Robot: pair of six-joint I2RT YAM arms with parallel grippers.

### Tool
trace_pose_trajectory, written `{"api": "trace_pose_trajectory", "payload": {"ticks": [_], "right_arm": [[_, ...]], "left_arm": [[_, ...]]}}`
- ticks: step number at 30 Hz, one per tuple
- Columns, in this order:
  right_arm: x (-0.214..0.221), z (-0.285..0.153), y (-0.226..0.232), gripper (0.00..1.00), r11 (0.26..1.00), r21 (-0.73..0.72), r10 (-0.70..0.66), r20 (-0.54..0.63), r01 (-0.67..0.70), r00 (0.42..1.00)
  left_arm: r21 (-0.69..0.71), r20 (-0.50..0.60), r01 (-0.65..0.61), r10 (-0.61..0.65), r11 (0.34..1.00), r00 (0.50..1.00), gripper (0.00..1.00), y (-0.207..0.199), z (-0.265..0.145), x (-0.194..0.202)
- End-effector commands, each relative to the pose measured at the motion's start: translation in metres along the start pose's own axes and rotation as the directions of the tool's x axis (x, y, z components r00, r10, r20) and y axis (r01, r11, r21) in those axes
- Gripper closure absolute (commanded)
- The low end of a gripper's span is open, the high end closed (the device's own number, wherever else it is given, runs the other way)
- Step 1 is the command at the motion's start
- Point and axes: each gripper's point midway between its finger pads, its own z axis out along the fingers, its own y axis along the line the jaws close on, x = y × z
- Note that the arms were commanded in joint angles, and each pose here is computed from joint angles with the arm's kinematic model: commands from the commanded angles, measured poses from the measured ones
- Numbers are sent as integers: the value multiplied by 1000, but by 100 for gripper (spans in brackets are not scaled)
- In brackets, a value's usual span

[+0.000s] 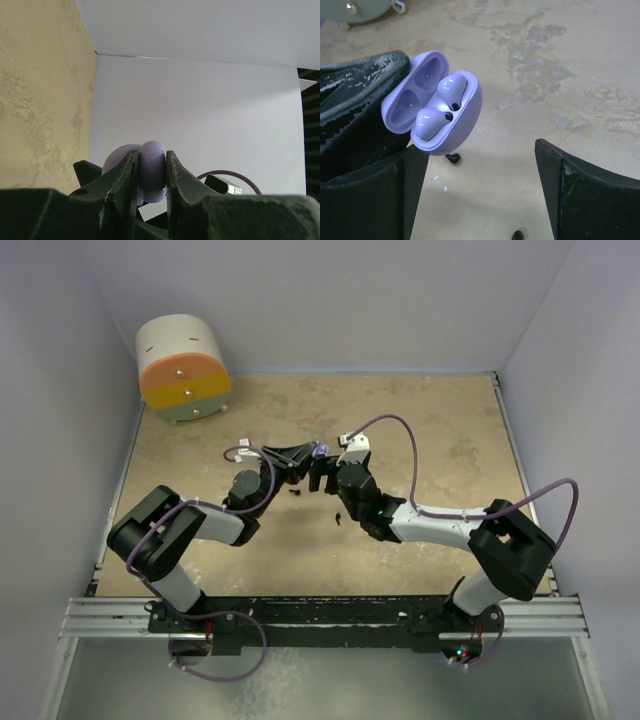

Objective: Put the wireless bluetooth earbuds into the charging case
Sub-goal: Close the charging case.

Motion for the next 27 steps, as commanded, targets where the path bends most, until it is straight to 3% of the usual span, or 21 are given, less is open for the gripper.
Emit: {"api": "trace_pose_trajectory", "payload": {"ticks": [1,21,27], "right_arm": [[-32,5,-2,12,999,38,29,145,-34,989],[-33,-24,-44,8,978,169,91,178,-122,980],[-18,-34,-43,0,975,144,155,106,-170,982]], "left_arm": [[59,16,48,-49,997,999,100,-19,1,0],[-66,-7,-2,1,998,1000,100,21,-14,-1],[-130,8,-142,145,981,989,100,37,-5,-36]]}}
